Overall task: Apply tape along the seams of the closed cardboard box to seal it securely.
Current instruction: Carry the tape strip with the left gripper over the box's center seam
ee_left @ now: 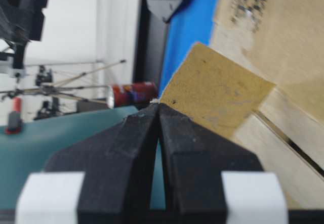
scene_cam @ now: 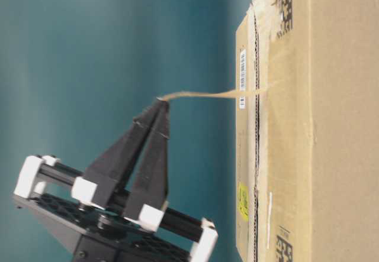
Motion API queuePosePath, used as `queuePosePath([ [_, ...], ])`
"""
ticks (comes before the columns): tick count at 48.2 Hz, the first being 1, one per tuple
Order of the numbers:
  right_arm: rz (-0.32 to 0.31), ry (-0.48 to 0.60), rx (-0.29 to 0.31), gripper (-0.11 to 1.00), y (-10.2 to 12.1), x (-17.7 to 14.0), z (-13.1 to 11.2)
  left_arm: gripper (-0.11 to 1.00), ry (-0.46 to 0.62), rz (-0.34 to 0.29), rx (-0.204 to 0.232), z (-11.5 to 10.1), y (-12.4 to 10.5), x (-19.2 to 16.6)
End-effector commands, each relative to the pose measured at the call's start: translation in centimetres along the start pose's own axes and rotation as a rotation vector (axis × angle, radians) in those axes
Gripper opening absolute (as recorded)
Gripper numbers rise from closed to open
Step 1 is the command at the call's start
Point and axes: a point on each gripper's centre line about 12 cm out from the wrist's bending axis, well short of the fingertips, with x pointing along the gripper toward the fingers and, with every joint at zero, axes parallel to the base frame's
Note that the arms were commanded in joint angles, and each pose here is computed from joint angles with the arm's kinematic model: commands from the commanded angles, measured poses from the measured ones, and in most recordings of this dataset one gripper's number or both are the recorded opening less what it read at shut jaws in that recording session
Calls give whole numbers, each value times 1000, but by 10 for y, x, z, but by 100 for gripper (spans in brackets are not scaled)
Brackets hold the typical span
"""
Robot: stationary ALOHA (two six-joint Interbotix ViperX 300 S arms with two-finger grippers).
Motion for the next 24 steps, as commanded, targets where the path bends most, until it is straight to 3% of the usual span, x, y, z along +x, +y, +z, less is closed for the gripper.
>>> queuePosePath([
  [1,1,-41,0,0,0,8,9,0,9,13,-9,-4,7,-6],
  [24,4,14,5,0,1,56,-8,0,72,-115,-63,-25,-29,-31],
])
